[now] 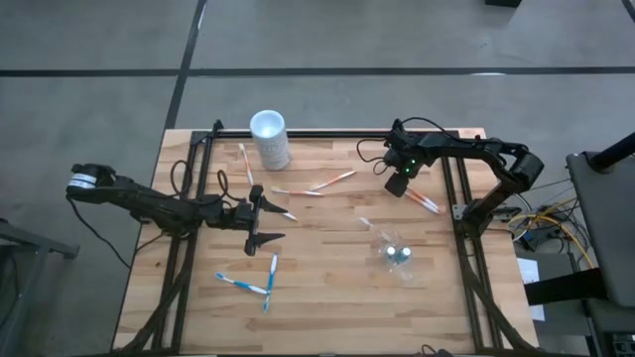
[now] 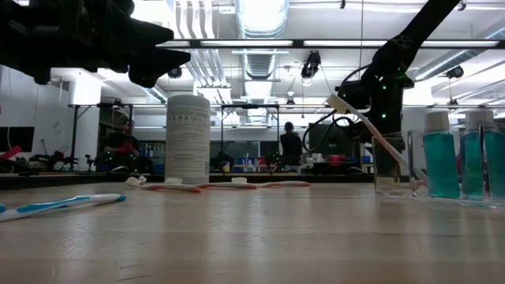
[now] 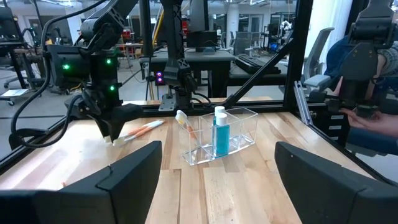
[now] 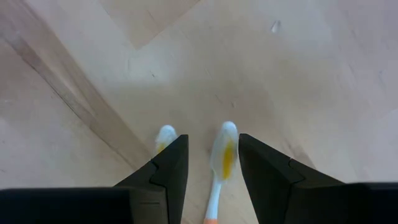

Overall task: Pick & Place toothbrushing station
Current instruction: Put the orange toothbrush into the top section of the transparent organizer

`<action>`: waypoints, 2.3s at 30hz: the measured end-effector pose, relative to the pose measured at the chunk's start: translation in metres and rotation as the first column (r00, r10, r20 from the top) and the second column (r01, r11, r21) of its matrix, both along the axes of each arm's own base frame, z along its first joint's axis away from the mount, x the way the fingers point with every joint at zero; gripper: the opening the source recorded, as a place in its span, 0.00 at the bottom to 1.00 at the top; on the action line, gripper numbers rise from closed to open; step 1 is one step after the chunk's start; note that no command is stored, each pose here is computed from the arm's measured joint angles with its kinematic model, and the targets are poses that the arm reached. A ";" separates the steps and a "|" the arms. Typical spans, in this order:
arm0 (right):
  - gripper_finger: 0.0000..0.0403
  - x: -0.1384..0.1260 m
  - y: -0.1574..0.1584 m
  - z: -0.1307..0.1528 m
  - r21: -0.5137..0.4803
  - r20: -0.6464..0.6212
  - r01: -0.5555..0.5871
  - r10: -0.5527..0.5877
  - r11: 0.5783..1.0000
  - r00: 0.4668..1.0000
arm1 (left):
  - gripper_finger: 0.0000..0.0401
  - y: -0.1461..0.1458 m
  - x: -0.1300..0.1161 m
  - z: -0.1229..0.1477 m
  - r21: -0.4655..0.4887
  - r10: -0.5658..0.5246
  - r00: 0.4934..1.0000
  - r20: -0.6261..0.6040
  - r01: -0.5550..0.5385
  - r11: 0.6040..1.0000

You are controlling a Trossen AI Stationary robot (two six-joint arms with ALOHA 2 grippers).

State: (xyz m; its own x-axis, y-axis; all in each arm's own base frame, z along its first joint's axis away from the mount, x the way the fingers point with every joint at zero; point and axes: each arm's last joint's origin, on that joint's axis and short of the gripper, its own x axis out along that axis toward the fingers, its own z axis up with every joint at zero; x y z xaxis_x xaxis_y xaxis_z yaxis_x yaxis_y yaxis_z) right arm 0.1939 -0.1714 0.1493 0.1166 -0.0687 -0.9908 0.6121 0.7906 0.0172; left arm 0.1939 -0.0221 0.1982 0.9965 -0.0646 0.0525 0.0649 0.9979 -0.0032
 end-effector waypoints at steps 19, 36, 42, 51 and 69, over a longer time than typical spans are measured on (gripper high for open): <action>0.12 -0.003 0.002 -0.004 0.010 -0.015 -0.006 0.006 1.000 1.000 | 0.79 0.000 0.000 0.000 0.000 0.000 1.000 0.000 0.000 1.000; 0.07 -0.003 0.002 -0.004 -0.008 -0.025 0.041 -0.041 0.999 0.999 | 0.79 0.000 0.000 0.000 0.000 0.001 1.000 0.000 -0.001 1.000; 0.06 -0.001 0.000 -0.001 -0.039 0.012 0.051 -0.050 0.998 0.999 | 0.79 0.000 0.000 0.000 0.000 0.000 1.000 0.000 0.000 1.000; 0.06 0.005 -0.006 0.038 -0.150 0.132 0.082 -0.062 0.985 0.989 | 0.79 0.000 0.000 0.000 0.000 0.000 1.000 0.000 0.000 1.000; 0.07 -0.016 0.012 0.129 -0.363 0.494 0.239 -0.032 0.900 0.869 | 0.79 0.000 0.000 0.000 0.000 0.001 1.000 0.000 -0.001 1.000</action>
State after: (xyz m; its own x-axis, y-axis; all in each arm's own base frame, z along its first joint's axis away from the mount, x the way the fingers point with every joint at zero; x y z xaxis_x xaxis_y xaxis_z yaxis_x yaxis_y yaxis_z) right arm 0.1783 -0.1596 0.2780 0.5140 -0.4953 -0.7003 0.7137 0.6998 0.0289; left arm 0.1940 -0.0220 0.1983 0.9966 -0.0639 0.0527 0.0642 0.9979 -0.0032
